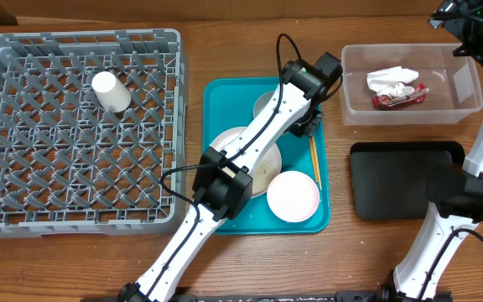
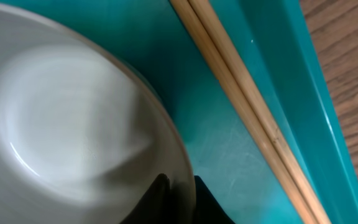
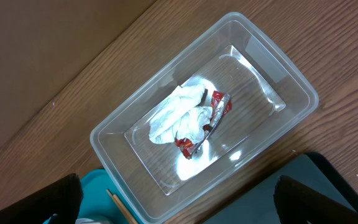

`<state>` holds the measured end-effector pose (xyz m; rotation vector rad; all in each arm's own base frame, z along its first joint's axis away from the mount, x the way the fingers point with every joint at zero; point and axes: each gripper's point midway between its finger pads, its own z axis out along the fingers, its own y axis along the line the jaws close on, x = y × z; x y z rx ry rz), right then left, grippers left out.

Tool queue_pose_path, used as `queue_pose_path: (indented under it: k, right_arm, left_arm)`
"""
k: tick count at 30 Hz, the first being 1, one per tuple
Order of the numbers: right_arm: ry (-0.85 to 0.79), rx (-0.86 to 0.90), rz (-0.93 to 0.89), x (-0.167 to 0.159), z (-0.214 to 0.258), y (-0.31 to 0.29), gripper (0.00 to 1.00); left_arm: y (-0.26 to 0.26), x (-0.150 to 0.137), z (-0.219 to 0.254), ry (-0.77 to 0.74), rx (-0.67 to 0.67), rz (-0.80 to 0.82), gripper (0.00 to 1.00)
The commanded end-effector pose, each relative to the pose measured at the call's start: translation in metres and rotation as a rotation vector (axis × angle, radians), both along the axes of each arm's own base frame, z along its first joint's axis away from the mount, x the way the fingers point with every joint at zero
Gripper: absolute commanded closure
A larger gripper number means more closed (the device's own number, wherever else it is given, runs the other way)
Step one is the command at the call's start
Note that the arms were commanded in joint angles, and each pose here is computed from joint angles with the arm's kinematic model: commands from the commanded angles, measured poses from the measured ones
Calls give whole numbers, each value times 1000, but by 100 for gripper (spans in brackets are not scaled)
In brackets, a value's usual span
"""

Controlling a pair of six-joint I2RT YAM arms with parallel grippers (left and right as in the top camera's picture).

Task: Sort waste into correct bins and load items into the dishwasher
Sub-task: 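Carry the white bowl over the dish rack with the left gripper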

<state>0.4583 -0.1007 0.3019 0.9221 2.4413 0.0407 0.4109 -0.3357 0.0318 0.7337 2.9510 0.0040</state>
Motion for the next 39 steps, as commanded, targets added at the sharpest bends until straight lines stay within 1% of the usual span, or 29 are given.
queue_pose_path:
  k: [1,4,9,13,18,22,25,28,31,33,34,36,38,39]
  right_arm:
    - [-24,-3,1,-1,8,1,0]
    - [-24,-3,1,-1,8,1,0]
    - [-24,-2,0,-1,8,1,0]
    - [-24,-3,1,-1,8,1,0]
    - [-24,-2,0,-1,8,1,0]
    - [-24,-2,0,-1,8,1,0]
    - [-24,-3,1,-1,8,1,0]
    - [-24,-2,0,-1,8,1,0]
    - [-24,-2,0,-1,8,1,0]
    - [-24,-3,1,-1,8,1,0]
    - [-24,-2,0,-1,8,1,0]
    - [-24,-2,0,-1,8,1,0]
    - [-24,-2,0,-1,8,1,0]
    - [-24,-3,1,-1,8,1,0]
  left_arm:
    - [0,1,-3,-2,5,3,96]
    - [0,3,6,-17,-5,5,96]
    - [1,9,47,-75,-56,28,96]
    - [8,19,101,-157,-137,94,96]
    - [37,28,173,-248,-242,179,96]
    - [76,36,227,-287,-364,264,96]
    - [109,40,264,-275,-503,315,96]
    - [155,44,287,-248,-616,393,96]
    - [207,47,291,-183,-704,502,96]
    - [244,45,286,-122,-742,595,96]
    - [258,48,285,-112,-772,614,96]
    - [278,49,288,-88,-871,593,96]
    - [297,50,285,-41,-946,646,96]
    - [307,50,281,-26,-963,671,96]
